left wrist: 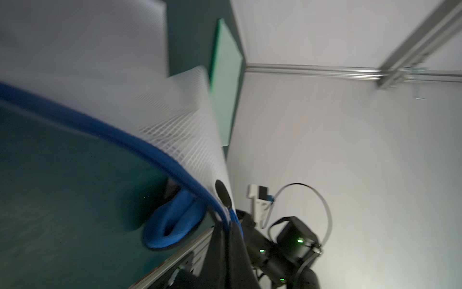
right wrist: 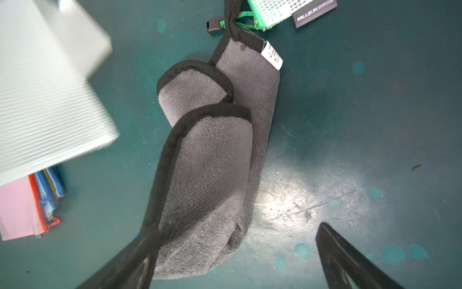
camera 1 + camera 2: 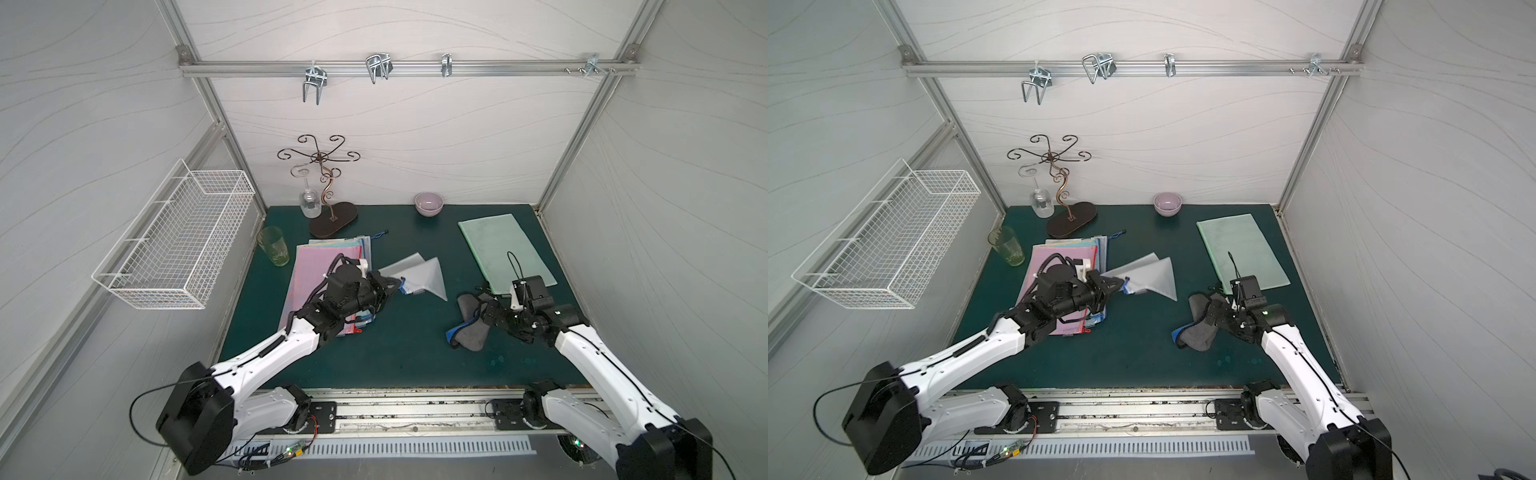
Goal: Wipe the document bag
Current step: Pick up the cleaning item at the center of the board.
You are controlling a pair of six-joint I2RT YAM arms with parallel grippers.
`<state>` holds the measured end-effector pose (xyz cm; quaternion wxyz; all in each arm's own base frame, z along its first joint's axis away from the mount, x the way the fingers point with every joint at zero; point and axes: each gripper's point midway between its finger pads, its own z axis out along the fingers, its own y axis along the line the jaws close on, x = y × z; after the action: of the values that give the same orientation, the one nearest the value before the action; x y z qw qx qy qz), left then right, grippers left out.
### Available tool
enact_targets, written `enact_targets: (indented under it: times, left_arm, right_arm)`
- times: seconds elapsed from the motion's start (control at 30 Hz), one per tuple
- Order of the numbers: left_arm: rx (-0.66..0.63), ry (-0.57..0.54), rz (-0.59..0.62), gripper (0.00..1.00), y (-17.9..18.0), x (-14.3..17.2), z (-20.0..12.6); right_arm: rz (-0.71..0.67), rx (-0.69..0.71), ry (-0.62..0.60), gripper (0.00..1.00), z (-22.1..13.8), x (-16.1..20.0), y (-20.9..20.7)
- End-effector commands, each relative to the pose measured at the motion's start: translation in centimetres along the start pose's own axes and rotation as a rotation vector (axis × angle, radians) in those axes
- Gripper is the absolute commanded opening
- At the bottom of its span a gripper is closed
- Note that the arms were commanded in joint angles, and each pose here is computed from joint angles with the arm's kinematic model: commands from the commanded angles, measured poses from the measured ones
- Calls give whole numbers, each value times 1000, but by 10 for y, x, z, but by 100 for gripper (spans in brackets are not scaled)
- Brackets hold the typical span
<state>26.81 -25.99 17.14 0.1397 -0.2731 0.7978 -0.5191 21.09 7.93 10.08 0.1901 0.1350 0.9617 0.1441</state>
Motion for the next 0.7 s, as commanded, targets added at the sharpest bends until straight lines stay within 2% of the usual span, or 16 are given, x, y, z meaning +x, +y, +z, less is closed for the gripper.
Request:
enact_targets:
  times: [0.0,0.1,0.2,0.43,0.57,0.67]
  left_arm:
    - [-33,114,19,0,16,26,-1]
    - [-131,171,68,0,39,40,-10]
    - [-211,226,120,0,59,50,-19]
    - [-423,328,150,0,128,62,-22]
    - [-510,333,182,0,151,58,-20]
    - [-539,357,215,0,158,58,-14]
  right_arm:
    - [15,12,-22,92,-13,-1,-3]
    - [33,20,-56,88,-23,-7,-4]
    - [17,2,-49,98,-26,-10,2]
    - [-29,-13,177,99,14,15,20]
    - [-43,-8,272,99,40,28,27]
    - [-82,46,347,99,57,39,25]
